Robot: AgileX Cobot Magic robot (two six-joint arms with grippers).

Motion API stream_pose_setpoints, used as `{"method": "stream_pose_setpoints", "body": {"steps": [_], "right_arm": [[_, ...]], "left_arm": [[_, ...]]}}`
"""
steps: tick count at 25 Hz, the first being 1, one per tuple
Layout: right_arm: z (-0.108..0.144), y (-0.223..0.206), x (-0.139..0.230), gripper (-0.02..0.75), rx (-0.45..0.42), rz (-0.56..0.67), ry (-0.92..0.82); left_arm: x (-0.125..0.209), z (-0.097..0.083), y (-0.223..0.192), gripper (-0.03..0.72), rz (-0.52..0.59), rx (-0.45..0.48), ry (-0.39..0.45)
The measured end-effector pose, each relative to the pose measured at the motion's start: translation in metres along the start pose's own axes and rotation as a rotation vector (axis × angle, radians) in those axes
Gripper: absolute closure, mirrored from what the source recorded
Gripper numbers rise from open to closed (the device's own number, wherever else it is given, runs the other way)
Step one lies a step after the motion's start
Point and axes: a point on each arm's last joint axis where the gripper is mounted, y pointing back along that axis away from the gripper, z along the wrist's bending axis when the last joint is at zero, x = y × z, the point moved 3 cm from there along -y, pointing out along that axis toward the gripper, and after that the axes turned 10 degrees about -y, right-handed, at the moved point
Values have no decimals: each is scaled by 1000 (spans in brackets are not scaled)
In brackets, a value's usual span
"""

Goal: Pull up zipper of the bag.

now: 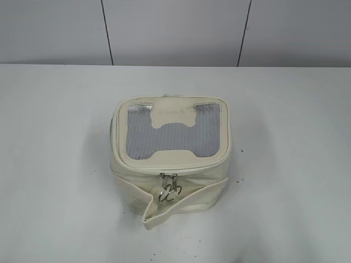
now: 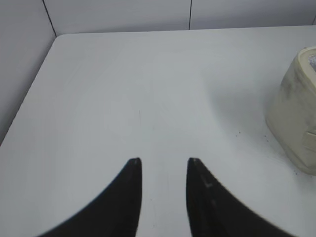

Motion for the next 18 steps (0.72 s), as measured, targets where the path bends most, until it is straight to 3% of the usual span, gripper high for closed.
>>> {"method": "stream_pose_setpoints", "body": {"steps": [18], "right_arm": [[0, 0, 0, 171, 0, -1, 0]], "left_arm": [[0, 0, 0, 445, 0, 0, 0]]}}
